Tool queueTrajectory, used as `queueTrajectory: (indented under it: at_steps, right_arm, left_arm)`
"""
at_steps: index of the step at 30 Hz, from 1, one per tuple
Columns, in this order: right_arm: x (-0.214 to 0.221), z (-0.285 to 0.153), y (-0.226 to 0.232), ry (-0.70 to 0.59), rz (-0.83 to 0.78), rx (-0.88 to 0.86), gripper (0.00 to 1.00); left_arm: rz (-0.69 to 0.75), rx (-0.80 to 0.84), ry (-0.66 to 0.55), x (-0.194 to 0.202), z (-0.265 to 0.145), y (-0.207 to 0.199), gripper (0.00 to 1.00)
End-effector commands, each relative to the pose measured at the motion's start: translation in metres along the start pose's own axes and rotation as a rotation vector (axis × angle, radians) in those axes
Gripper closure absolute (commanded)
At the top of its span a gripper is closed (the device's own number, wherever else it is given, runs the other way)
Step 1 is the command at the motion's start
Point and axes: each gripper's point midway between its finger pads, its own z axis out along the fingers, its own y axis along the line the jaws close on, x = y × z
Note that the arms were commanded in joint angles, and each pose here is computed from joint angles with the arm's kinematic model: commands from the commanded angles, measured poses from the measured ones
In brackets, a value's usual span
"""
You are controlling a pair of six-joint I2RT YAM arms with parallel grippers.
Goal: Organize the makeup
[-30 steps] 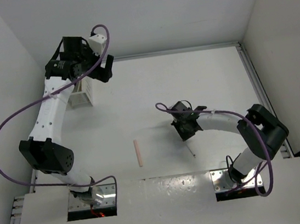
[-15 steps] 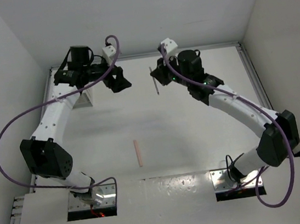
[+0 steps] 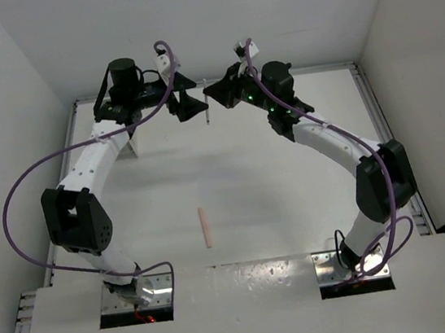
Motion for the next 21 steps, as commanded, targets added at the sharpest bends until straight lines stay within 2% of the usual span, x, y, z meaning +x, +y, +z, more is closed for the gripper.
queueTrajectory:
  at_steps: [1, 3, 6, 9, 12, 15, 16, 18, 19, 21]
  right_arm:
    - [-0.043, 0.002, 0.024, -0.128, -0.008, -0.113, 1.00]
    - [-0.045, 0.001, 0.028, -0.138, -0.001, -0.124, 1.00]
    - [-0.041, 0.002, 0.027, -0.129, 0.023, -0.125, 1.00]
    - [-0.034, 0.007, 0.030, -0.121, 0.070, -0.157, 1.00]
    - [-0.027, 0.013, 0.033, -0.115, 0.102, -0.175, 1.00]
    - [-0.022, 0.016, 0.037, -0.105, 0.092, -0.179, 1.00]
    - [-0.018, 0.017, 0.037, -0.096, 0.088, -0.176, 1.00]
    - [-0.018, 0.016, 0.037, -0.098, 0.087, -0.176, 1.00]
    - [-0.019, 0.015, 0.037, -0.100, 0.088, -0.174, 1.00]
    - [-0.019, 0.015, 0.036, -0.102, 0.088, -0.170, 1.00]
  left_arm:
    - [0.017, 0.015, -0.033, -0.001, 0.006, 0.008, 0.08]
    - [-0.004, 0.007, -0.026, 0.006, 0.006, 0.013, 0.08]
    - [-0.014, 0.005, -0.039, 0.005, 0.008, 0.015, 0.17]
    - [-0.021, 0.012, -0.053, 0.000, 0.008, 0.014, 0.32]
    - [-0.045, 0.001, -0.059, 0.002, 0.005, 0.017, 0.40]
    - [-0.080, -0.009, -0.072, 0.004, 0.003, 0.020, 0.53]
    - [-0.072, -0.010, -0.077, 0.000, 0.001, 0.019, 0.61]
    - [-0.090, 0.001, -0.066, 0.006, 0.002, 0.016, 0.72]
    - [-0.093, 0.001, -0.065, 0.007, 0.000, 0.014, 0.84]
    - [-0.106, -0.008, -0.051, 0.015, -0.001, 0.012, 0.95]
